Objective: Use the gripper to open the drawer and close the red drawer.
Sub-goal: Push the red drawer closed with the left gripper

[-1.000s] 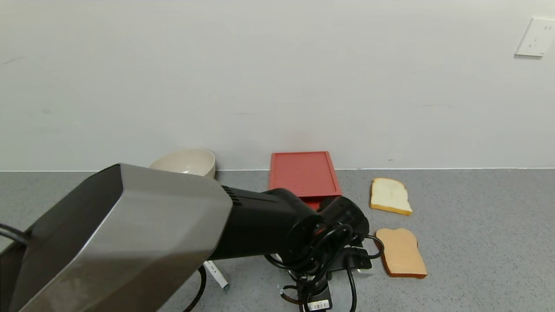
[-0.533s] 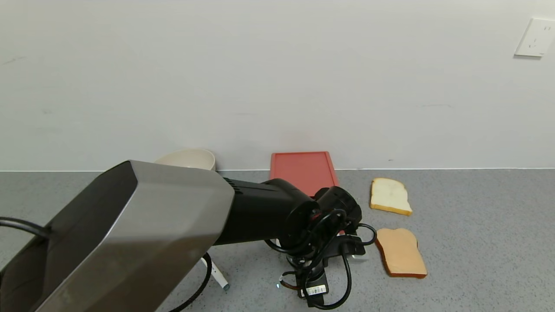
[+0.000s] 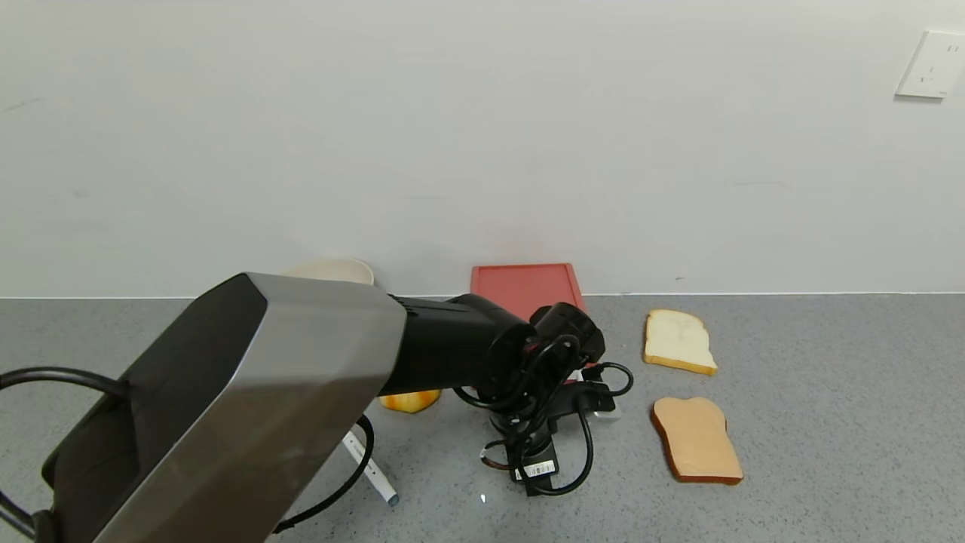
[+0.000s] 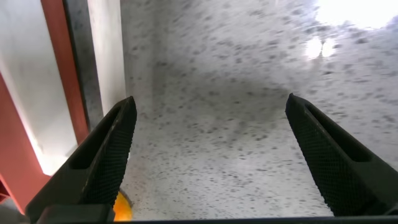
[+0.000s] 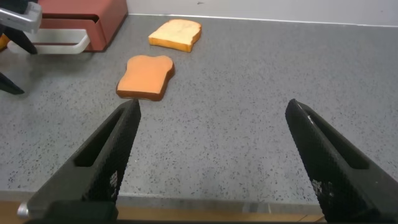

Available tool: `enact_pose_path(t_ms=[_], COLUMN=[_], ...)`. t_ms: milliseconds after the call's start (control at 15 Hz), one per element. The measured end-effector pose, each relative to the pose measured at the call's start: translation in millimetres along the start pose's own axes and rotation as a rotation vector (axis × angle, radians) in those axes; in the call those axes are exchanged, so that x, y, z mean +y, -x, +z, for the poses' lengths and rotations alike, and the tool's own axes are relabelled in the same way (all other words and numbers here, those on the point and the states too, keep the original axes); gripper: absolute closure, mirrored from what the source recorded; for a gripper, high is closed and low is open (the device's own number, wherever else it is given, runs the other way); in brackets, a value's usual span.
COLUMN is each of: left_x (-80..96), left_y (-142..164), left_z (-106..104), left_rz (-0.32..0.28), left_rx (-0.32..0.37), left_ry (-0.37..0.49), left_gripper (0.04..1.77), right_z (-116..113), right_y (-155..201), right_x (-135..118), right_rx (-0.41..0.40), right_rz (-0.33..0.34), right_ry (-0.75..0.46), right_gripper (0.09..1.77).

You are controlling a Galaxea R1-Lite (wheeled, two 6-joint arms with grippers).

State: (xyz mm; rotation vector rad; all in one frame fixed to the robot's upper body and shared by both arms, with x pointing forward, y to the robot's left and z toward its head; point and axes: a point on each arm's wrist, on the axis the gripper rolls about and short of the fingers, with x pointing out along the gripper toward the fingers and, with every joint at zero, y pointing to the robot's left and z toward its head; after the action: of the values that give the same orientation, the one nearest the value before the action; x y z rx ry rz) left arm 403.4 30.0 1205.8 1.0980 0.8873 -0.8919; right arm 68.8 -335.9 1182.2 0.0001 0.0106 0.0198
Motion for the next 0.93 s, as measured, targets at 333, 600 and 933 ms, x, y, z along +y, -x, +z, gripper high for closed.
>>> enact_pose_path(t_ms=[333, 600, 933], left_x=[14.1, 23.2, 27.4], left_y=[0, -1, -3], left_z=[-2, -5, -6], left_rz=[0.023, 0.035, 0.038], left_rx=[-0.012, -0.015, -0.013], left_ry=[0.001, 0.008, 0.015], left_gripper=[0.08, 0.08, 0.08], right_z=[0, 0, 0], right_y=[0, 0, 0], right_x=[0, 0, 0], right_rx=[0.0, 0.0, 0.0], right_rz=[0.0, 0.0, 0.0], right_ry=[0.0, 0.0, 0.0], right_gripper=[0.15, 0.15, 0.15])
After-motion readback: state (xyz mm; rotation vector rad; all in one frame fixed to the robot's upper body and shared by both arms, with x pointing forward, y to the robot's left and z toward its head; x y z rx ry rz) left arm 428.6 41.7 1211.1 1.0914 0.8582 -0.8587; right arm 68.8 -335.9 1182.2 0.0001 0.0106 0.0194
